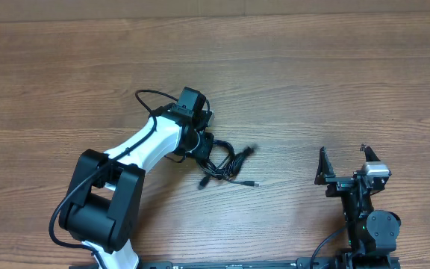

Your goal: Untangle cables

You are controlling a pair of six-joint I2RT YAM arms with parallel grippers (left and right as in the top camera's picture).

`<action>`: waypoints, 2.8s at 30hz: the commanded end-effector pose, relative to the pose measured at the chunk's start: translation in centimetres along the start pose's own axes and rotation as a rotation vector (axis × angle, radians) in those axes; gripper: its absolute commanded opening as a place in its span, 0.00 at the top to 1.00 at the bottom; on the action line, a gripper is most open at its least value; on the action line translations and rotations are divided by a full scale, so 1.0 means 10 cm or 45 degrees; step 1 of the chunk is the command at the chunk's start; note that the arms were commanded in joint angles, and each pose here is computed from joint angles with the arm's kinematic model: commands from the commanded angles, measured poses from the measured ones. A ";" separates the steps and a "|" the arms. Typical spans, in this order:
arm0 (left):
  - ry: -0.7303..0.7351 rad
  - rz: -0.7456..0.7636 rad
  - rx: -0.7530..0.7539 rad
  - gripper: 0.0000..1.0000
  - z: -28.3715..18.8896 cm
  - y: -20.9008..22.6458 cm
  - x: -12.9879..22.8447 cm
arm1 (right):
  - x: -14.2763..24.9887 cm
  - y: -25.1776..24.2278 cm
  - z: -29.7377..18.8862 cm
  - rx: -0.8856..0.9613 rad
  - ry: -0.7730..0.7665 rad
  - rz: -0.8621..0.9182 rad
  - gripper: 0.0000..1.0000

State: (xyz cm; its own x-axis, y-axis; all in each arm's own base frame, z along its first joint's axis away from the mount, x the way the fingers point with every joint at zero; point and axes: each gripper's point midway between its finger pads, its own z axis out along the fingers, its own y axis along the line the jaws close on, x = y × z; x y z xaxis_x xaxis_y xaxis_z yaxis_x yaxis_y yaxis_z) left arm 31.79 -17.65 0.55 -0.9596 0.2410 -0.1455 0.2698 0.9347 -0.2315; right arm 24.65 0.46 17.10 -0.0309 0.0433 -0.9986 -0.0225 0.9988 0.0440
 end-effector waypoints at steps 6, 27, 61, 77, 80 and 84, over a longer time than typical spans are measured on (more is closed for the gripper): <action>0.003 -0.017 0.042 0.96 -0.04 -0.08 -0.06 | 0.01 0.00 0.00 -0.004 -0.007 -0.006 0.00; -0.624 0.458 0.086 0.96 -1.91 -0.61 -0.69 | 0.01 0.00 0.00 -0.004 -0.007 -0.006 0.00; -0.594 0.203 0.188 0.96 -1.98 -0.67 -0.59 | -0.04 0.48 -0.07 -0.359 0.097 0.887 0.00; -0.652 0.365 0.761 0.96 -2.35 -1.42 -0.59 | -0.85 0.91 -0.32 -0.696 0.158 0.987 0.00; -0.659 0.381 0.758 0.96 -2.36 -1.42 -0.59 | -0.93 0.98 -0.29 -0.747 0.189 0.980 0.00; -0.663 0.383 0.757 0.96 -2.36 -1.42 -0.60 | -1.00 1.06 -0.27 -0.831 0.194 0.962 0.00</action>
State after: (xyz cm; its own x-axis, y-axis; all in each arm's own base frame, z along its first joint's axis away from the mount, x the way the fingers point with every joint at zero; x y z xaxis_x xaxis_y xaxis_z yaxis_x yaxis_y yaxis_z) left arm 32.62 -25.71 25.05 -0.7666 0.1594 -0.6220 0.5802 0.5870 -0.5647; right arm 22.50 9.62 26.69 -0.3493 0.6368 -0.6874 -0.4434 0.5339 0.7199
